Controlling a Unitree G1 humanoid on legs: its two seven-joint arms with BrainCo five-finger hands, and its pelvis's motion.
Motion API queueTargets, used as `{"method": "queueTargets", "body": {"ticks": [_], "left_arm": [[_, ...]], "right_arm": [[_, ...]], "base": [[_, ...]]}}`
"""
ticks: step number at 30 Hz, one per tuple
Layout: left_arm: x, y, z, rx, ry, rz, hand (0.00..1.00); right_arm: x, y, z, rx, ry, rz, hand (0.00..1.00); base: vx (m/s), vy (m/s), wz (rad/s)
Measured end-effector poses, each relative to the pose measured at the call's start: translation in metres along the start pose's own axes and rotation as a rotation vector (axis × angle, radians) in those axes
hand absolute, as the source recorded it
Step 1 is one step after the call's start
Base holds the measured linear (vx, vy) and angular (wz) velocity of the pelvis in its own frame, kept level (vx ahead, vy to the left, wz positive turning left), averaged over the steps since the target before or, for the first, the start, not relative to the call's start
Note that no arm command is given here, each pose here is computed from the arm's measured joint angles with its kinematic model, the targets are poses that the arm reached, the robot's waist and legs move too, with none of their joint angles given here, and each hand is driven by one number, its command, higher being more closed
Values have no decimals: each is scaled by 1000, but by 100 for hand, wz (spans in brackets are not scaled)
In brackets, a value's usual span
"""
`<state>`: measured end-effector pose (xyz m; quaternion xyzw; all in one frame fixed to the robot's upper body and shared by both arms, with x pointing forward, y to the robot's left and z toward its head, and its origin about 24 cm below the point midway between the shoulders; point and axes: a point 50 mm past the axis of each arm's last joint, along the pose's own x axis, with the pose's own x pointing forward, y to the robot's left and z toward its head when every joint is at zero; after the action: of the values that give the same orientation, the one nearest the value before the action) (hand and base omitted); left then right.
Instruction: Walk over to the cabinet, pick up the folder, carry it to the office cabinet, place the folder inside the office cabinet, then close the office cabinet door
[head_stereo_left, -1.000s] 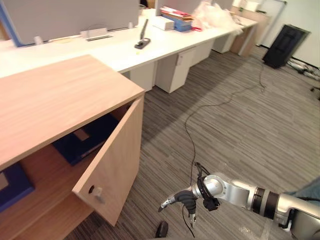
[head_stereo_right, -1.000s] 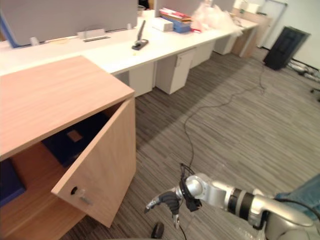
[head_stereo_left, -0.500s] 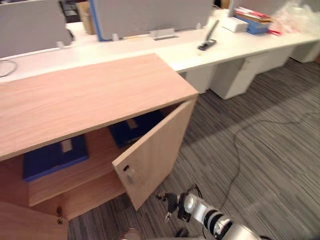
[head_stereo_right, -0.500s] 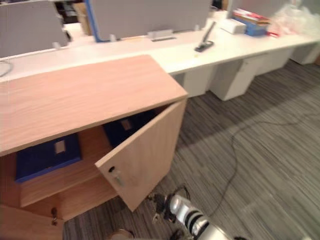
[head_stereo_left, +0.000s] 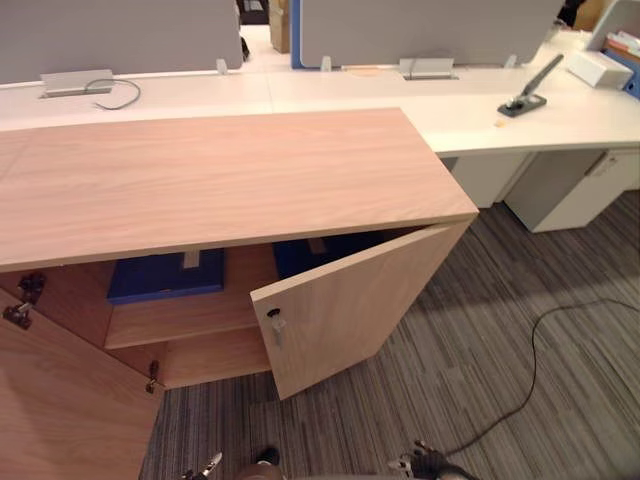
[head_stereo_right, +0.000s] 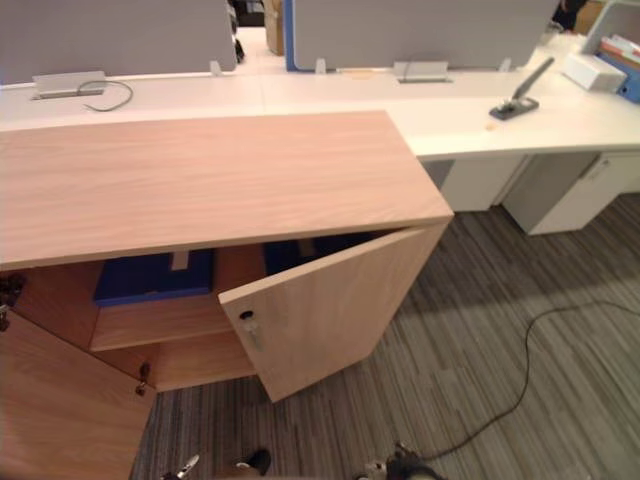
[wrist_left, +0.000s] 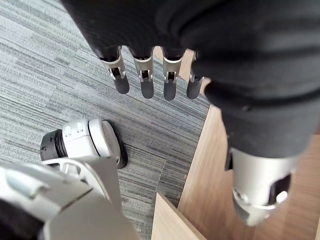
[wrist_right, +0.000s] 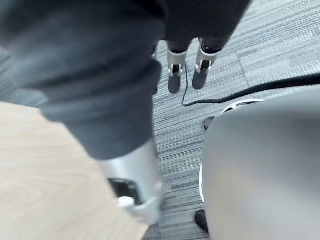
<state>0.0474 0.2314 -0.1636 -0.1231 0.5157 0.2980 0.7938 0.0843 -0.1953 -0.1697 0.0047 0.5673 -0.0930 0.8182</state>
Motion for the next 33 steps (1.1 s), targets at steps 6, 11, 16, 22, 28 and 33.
{"method": "queueTargets", "body": {"ticks": [6,11,16,22,28,33], "left_arm": [[0,3,-1,17,0,7,0],[-1,15,-3,62,10,30,0],[-1,8,-2,106,3,-2,0],[-2,5,-6,144,12,-17,0],[0,-12,10,168,-53,-55,0],[1,-5,18,170,-82,-28,0]], "right_arm": [[0,6,-1,48,0,13,0],[1,15,12,54,-38,34,0],[0,16,7,60,-27,34,0],[-1,6,4,131,-34,-2,0],[-4,13,12,131,-108,16,0],[-7,25,-1,115,-75,48,0]], "base": [[46,-22,18],[-72,51,13],[-24,50,53],[97,144,71],[105,54,113],[103,-198,59]]}}
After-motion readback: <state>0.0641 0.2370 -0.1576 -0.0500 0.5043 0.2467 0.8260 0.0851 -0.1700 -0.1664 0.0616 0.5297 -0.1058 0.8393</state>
